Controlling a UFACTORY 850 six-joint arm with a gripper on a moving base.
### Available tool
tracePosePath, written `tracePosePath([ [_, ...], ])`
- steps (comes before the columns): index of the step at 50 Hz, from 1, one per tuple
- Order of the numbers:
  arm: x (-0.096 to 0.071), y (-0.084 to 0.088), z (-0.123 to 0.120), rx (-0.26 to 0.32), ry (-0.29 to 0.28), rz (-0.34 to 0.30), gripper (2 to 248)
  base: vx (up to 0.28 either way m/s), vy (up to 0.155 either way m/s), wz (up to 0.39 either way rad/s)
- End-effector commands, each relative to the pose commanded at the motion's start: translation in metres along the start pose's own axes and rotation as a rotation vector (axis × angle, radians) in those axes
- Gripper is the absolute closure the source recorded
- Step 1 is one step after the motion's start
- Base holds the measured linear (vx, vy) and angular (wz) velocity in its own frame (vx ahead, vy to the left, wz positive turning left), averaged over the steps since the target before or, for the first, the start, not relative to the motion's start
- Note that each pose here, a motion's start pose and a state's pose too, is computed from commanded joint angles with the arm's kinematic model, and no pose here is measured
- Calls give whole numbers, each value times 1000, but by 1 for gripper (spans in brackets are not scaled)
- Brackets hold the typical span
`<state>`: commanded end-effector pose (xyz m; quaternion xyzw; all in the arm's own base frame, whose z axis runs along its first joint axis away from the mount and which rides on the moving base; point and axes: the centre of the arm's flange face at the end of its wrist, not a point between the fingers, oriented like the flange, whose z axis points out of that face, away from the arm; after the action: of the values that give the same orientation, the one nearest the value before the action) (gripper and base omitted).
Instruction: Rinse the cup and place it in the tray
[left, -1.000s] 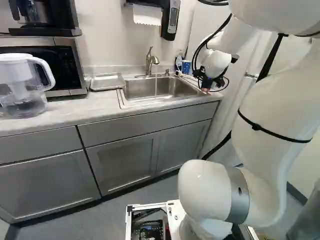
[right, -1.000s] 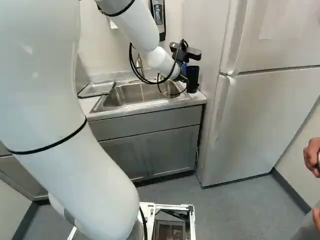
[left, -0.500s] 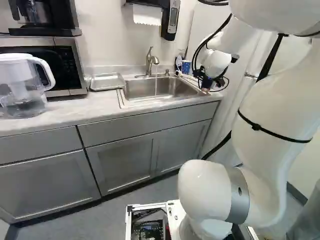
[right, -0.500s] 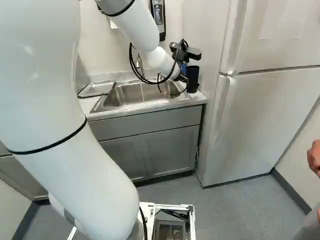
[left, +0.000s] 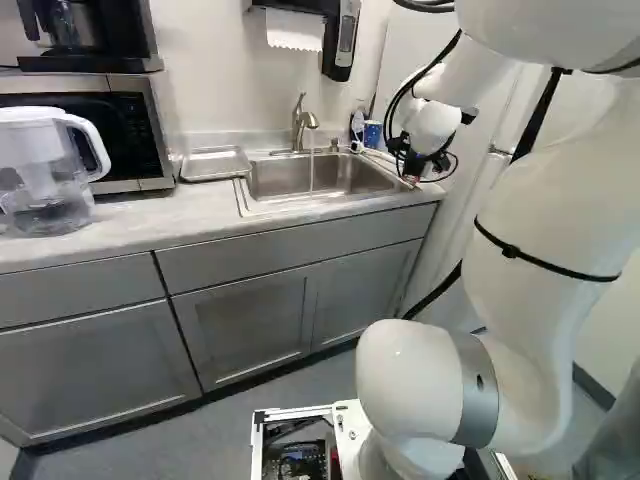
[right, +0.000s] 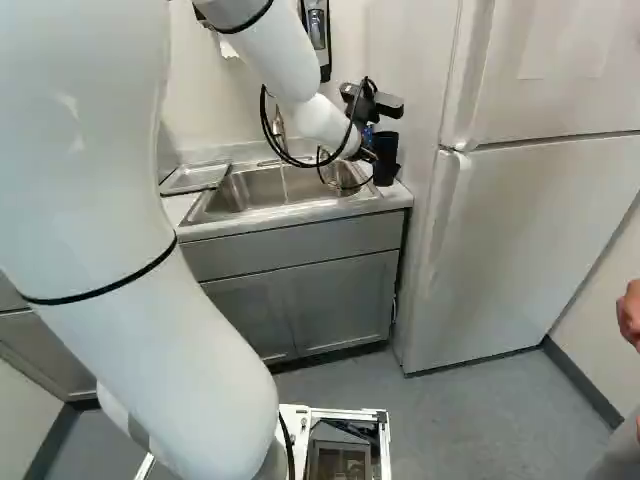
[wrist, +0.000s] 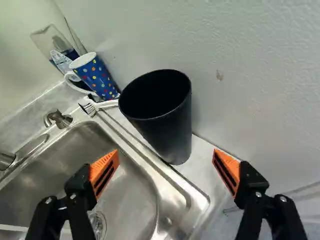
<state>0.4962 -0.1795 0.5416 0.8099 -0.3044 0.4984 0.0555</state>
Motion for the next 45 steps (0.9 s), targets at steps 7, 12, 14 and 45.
tracePosePath([
  [7,4,-4,7,2,8,-2,3,0,0,0],
  [12,6,-8,13,5,11,-3,3,0,0,0],
  [14,7,-9,16,6,11,-4,3,0,0,0],
  [45,17,-23,40,18,15,-9,3,0,0,0],
])
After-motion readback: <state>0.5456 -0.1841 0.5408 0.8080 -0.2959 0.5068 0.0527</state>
